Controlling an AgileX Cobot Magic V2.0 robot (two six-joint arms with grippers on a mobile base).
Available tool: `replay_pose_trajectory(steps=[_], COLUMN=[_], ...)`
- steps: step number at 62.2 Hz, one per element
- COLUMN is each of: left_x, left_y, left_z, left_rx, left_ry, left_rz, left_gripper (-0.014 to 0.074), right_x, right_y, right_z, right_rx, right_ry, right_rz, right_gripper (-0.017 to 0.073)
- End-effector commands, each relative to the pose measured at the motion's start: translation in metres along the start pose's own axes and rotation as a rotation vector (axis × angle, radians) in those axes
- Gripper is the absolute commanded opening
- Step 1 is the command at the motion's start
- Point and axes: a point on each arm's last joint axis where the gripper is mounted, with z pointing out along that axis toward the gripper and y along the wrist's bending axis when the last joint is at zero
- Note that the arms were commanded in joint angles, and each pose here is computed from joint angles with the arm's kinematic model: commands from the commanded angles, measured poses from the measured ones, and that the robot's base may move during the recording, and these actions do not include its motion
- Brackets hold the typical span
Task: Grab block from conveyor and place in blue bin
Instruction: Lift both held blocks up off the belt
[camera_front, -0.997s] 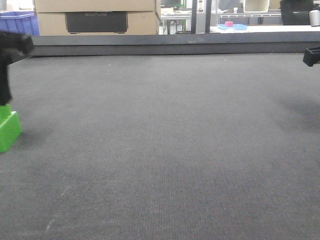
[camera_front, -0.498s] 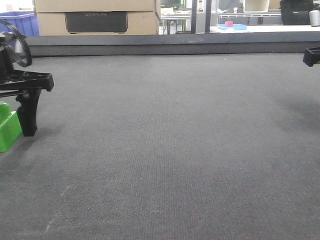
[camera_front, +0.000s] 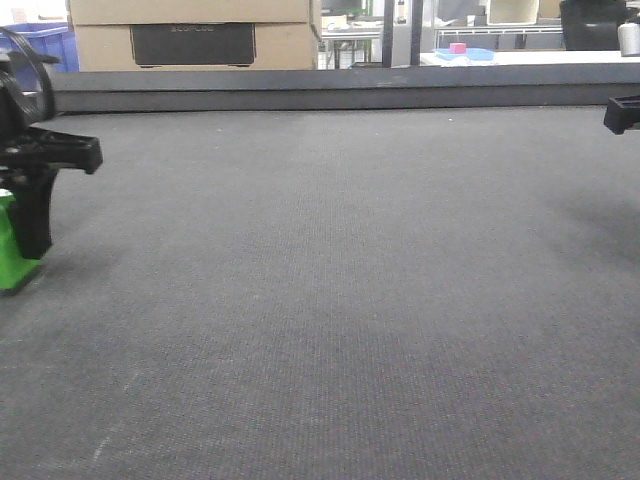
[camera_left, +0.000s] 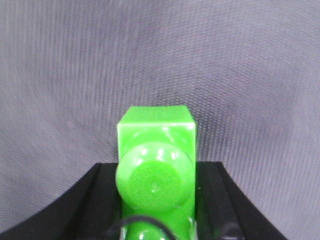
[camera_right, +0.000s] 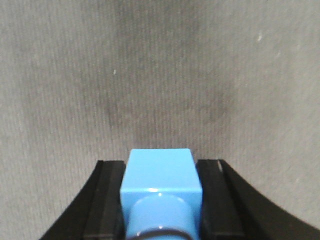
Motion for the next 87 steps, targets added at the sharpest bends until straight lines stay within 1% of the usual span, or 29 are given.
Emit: replay_pose_trajectory(steps=[1, 2, 5, 8, 14, 21, 22, 24, 35, 40, 43, 46, 49, 57, 62, 66, 75, 87], left_x=[0.005, 0.006, 0.01, 0.013, 0.025, 0.039, 0.042, 0.046, 0.076, 0.088, 0.095, 0.103, 0.109, 0.123, 0.135, 0.143, 0.166, 0.187], left_y=[0.002, 0.002, 0.002, 0.001, 0.001, 0.003, 0.004, 0.005, 0.013, 0.016, 0.02, 0.026, 0.035, 0.055, 0.065, 0.07, 0.072, 0.073], left_z=[-0.019, -0.022, -0.03, -0.034, -0.045, -0.059, -0.058, -0.064, -0.079, -0.085, -0.086, -0.091, -0.095, -0.114, -0.13, -0.139, -0.161, -0.179], left_rx=[0.007, 0.016, 0.041, 0.065, 0.125, 0.169, 0.169, 0.179, 0.204, 0.212, 0.214, 0.208, 0.191, 0.141, 0.109, 0.092, 0.083, 0.082], left_ry=[-0.026, -0.035, -0.075, -0.111, -0.219, -0.39, -0.393, -0.458, -0.697, -0.776, -0.805, -0.834, -0.857, -0.951, -1.026, -1.072, -1.191, -1.294], left_rz=[0.126, 0.141, 0.165, 0.172, 0.16, 0.134, 0.134, 0.127, 0.108, 0.097, 0.078, 0.048, 0.018, -0.061, -0.098, -0.119, -0.13, -0.133], left_gripper=[-0.0111, -0.0111, -0.0111, -0.0111, -0.0111, -0.0111, -0.0111, -0.0111, -0.0111, -0.0111, -0.0111, -0.0111, -0.0111, -0.0111, -0.0111, -0.0111, -0.0111, -0.0111], right_x=[0.008, 0.01, 0.015, 0.024, 0.042, 0.064, 0.067, 0.072, 0.103, 0.115, 0.122, 0.128, 0.135, 0.152, 0.164, 0.175, 0.193, 0.212], right_y=[-0.001, -0.002, -0.002, -0.003, -0.005, -0.008, -0.008, -0.009, -0.012, -0.013, -0.014, -0.014, -0.015, -0.017, -0.018, -0.019, -0.021, -0.023], right_z=[-0.009, -0.01, -0.012, -0.015, -0.019, -0.024, -0.025, -0.027, -0.046, -0.057, -0.066, -0.076, -0.089, -0.111, -0.123, -0.133, -0.148, -0.161], right_rx=[-0.004, -0.005, -0.009, -0.013, -0.021, -0.029, -0.03, -0.034, -0.053, -0.059, -0.064, -0.068, -0.075, -0.086, -0.092, -0.098, -0.108, -0.117], right_ry=[-0.049, -0.059, -0.098, -0.135, -0.231, -0.365, -0.384, -0.424, -0.65, -0.723, -0.771, -0.82, -0.89, -1.01, -1.079, -1.137, -1.244, -1.338], right_rz=[-0.003, -0.003, -0.003, -0.004, -0.018, -0.039, -0.042, -0.042, -0.041, -0.041, -0.042, -0.042, -0.042, -0.042, -0.042, -0.042, -0.042, -0.042], right_gripper=[-0.0162, -0.0162, -0.0162, -0.0162, -0.0162, -0.0162, -0.0162, -0.0162, -0.0162, -0.0162, -0.0162, -0.0162, -0.0162, -0.0162, -0.0162, -0.0162, -0.0162, -0.0162])
